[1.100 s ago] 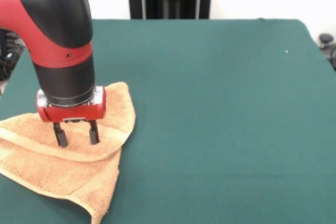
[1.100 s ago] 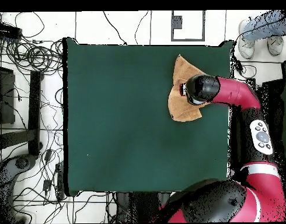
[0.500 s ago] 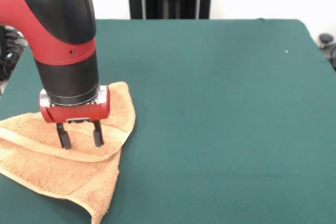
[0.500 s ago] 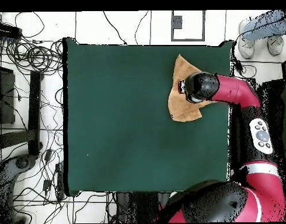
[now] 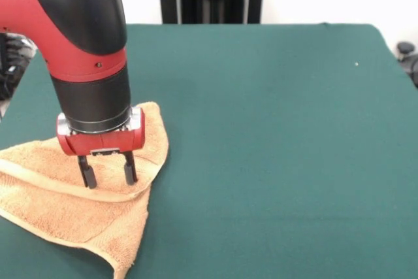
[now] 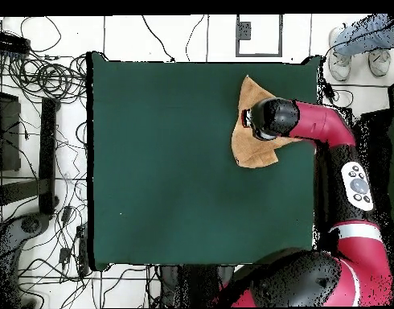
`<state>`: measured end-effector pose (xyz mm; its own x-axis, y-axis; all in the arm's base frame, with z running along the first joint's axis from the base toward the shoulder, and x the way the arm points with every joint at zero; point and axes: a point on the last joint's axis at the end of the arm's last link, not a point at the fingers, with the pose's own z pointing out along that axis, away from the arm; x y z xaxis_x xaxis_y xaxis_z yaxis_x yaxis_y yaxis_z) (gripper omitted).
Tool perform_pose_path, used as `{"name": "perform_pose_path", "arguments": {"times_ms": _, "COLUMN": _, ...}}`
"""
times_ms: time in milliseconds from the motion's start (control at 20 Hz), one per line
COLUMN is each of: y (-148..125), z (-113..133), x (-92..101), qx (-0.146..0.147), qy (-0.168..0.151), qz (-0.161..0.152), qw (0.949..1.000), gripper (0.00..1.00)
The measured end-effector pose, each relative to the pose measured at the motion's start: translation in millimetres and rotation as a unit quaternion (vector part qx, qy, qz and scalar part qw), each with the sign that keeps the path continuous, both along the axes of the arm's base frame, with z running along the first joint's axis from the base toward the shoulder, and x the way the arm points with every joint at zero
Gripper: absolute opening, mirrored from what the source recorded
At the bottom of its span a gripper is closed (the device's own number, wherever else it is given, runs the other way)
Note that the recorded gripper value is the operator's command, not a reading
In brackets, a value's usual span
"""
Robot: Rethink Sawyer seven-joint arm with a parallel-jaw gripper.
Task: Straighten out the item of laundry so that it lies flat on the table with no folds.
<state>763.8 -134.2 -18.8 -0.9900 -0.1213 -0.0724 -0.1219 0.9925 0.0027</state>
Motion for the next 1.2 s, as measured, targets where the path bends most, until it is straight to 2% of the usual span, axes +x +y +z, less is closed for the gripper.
{"name": "perform_pose_path", "arguments": {"times_ms": 1150, "y": 24.0, "z": -4.6, "x": 3.8, "qx": 0.0, "qy": -0.001, "qz": 0.018, "qw": 0.9998, "gripper": 1.0}}
{"name": "perform_pose_path", "arguments": {"times_ms": 1200, "y": 26.6, "z": -4.9, "x": 4.0, "qx": -0.001, "qy": -0.001, "qz": 0.021, "qw": 0.9998, "gripper": 0.0}}
